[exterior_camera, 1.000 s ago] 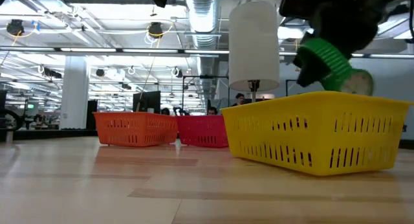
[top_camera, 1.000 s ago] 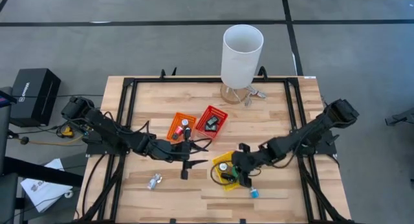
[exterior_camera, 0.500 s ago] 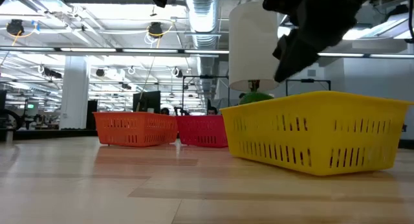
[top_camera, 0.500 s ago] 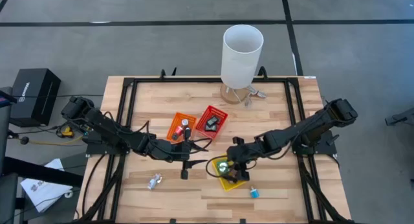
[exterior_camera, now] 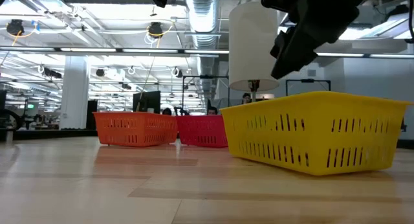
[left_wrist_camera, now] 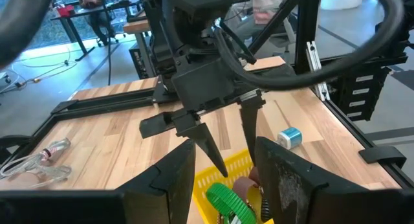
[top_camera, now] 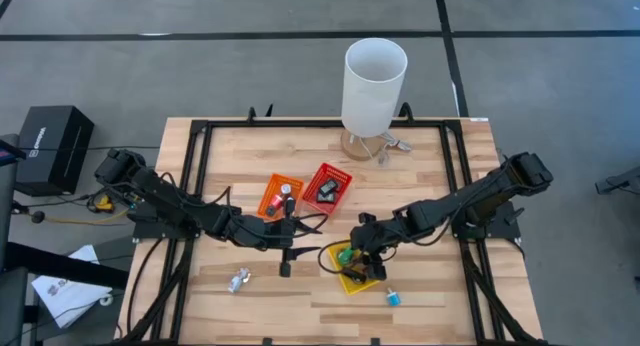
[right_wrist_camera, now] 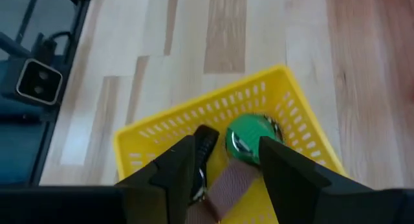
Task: Pick & Place Office items
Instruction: Put the blue charger adapter into the orange bin
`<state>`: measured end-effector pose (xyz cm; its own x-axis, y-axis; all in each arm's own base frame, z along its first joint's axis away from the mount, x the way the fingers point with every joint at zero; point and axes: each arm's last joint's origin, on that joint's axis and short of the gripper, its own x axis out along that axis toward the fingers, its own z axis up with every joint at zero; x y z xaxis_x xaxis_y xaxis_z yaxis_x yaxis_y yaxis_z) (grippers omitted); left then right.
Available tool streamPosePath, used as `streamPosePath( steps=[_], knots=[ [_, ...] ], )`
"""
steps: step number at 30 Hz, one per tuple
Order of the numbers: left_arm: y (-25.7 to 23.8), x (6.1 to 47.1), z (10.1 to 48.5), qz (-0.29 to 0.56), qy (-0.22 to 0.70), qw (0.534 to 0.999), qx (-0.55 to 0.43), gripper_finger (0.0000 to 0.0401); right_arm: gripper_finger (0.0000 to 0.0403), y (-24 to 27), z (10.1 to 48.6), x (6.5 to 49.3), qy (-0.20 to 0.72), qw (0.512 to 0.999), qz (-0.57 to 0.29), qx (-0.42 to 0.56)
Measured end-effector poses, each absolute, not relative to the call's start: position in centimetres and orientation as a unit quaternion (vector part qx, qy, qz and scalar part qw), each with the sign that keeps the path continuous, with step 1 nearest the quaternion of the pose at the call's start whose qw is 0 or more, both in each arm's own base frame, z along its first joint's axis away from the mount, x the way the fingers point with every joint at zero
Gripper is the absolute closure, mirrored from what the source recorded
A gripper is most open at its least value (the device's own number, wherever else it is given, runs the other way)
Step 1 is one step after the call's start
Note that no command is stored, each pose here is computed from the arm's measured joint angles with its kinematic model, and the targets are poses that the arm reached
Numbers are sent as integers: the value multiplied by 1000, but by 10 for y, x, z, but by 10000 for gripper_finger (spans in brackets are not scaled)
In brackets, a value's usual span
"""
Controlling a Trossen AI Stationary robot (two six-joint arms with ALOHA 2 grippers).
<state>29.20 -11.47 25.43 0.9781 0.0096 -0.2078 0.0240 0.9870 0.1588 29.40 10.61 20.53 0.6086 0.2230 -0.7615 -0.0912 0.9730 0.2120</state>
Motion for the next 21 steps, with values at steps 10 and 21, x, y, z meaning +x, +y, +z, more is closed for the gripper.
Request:
streamPosePath(
  steps=[10, 21],
  knots=[
    [-115, 292, 254, -4, 104, 991, 80, 247, 241, 107, 207, 296, 421, 899, 89, 84],
    [-115, 292, 254, -4, 104, 991, 80, 247, 230, 126, 205, 285, 482, 838, 120, 225]
  ],
)
